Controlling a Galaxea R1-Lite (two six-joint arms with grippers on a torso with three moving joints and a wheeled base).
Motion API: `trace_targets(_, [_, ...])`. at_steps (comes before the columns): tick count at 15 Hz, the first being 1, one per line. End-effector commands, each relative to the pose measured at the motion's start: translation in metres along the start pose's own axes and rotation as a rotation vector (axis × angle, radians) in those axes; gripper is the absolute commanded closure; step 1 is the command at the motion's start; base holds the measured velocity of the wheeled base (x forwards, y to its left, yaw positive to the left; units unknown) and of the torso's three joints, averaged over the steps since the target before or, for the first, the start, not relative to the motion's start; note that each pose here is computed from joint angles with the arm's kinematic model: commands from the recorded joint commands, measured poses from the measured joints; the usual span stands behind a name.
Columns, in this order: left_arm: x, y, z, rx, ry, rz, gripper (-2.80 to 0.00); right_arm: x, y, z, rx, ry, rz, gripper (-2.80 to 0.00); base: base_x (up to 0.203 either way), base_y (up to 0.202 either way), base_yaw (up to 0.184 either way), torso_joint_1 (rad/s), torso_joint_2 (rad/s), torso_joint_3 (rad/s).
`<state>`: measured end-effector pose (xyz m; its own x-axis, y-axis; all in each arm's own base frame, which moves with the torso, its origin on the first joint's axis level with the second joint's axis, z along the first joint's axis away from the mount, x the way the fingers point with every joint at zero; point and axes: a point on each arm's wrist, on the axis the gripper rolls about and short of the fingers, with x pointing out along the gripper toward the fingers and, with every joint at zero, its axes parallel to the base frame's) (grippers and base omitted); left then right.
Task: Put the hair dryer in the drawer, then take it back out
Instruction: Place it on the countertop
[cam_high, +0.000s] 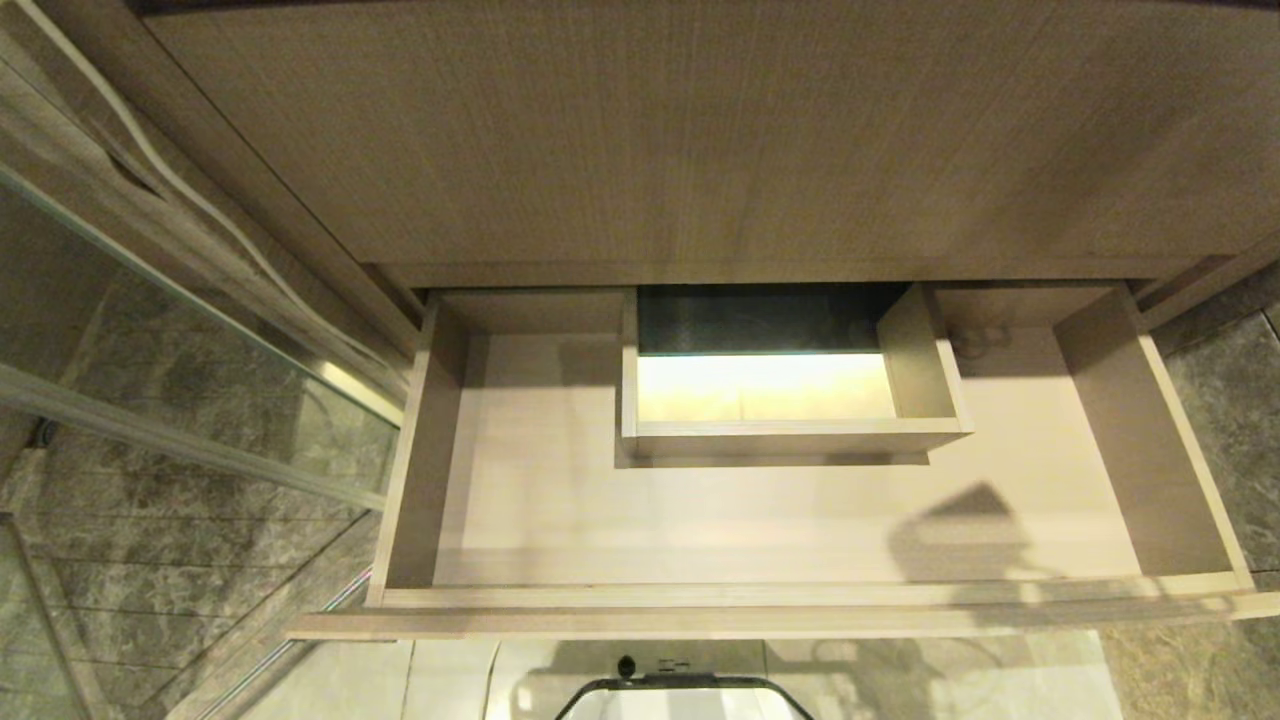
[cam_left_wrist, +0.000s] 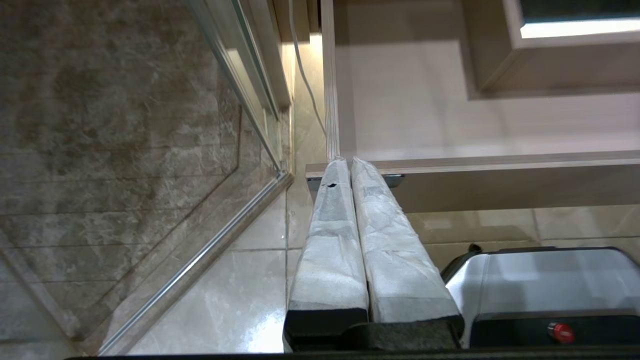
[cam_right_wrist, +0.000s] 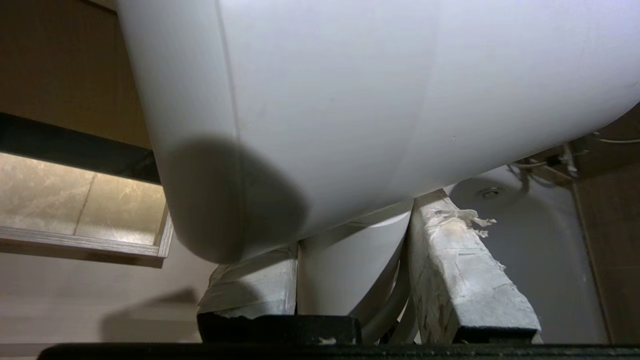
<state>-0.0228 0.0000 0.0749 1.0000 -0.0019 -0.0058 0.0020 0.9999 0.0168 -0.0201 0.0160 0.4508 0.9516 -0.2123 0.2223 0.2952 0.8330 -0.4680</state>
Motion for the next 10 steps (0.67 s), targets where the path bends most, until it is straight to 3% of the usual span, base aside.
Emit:
trace_targets(1, [0.0001, 0.0, -0.0005, 0.0, 0.002, 0.0, 0.0, -0.0021, 0.0004, 0.0004, -0.004, -0.002, -0.002, 0.0, 0.0, 0.0, 0.0, 0.118, -0.47, -0.219])
trace_targets(10, [0.0001, 0.0, -0.0005, 0.0, 0.002, 0.0, 0.0, -0.0002, -0.0006, 0.0014, -0.007, -0.012, -0.006, 0.0, 0.0, 0.0, 0.0, 0.314, -0.5, -0.237])
